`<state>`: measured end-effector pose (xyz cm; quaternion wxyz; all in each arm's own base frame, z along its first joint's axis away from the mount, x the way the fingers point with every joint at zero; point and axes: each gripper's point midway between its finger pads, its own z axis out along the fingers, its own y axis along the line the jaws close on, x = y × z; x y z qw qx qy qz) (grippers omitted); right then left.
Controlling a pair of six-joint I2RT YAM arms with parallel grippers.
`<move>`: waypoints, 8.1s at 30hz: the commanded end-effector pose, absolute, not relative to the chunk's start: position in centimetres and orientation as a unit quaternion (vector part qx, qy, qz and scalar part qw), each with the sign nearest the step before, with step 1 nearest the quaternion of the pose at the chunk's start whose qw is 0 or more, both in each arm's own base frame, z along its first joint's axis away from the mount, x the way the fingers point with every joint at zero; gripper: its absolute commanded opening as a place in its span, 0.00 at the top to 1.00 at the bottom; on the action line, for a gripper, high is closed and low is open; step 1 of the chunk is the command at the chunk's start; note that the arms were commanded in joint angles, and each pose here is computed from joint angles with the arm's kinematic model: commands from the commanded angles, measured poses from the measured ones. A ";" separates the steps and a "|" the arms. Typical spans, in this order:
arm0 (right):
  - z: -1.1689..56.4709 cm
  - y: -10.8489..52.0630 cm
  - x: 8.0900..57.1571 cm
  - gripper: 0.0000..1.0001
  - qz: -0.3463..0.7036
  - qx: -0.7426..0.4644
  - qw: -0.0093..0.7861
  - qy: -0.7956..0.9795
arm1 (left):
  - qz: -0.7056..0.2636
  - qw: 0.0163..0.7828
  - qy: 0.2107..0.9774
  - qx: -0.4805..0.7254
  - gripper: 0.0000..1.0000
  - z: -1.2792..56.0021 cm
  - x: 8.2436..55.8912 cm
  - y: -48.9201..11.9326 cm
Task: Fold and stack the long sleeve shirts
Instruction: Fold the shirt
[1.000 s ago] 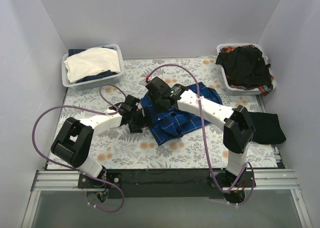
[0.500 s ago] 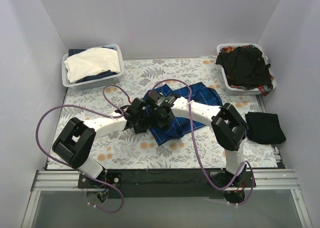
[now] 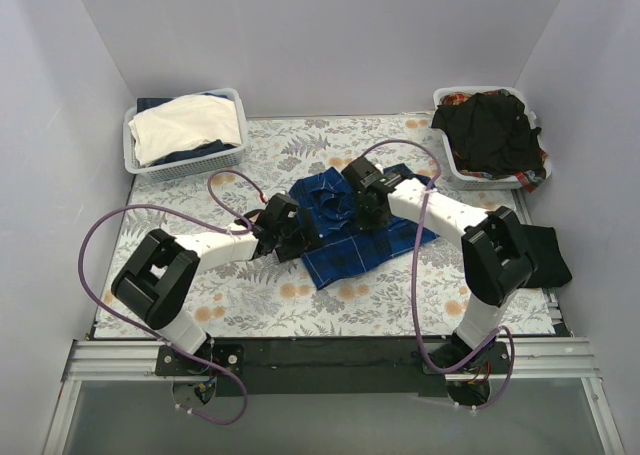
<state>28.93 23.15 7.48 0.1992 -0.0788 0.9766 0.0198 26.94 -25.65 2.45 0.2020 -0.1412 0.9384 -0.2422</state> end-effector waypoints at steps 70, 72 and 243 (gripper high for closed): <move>17.1 25.2 42.3 0.73 0.055 -0.117 0.330 0.935 | -0.185 0.157 0.950 -0.197 0.21 6.7 24.1 -15.7; 15.9 26.7 40.8 0.73 0.074 -0.134 0.308 0.939 | -0.192 0.160 0.948 -0.197 0.20 6.6 24.8 -16.2; 3.0 18.3 25.0 0.62 0.068 -0.118 0.144 0.980 | -0.116 0.246 0.943 -0.193 0.97 16.5 27.9 -11.6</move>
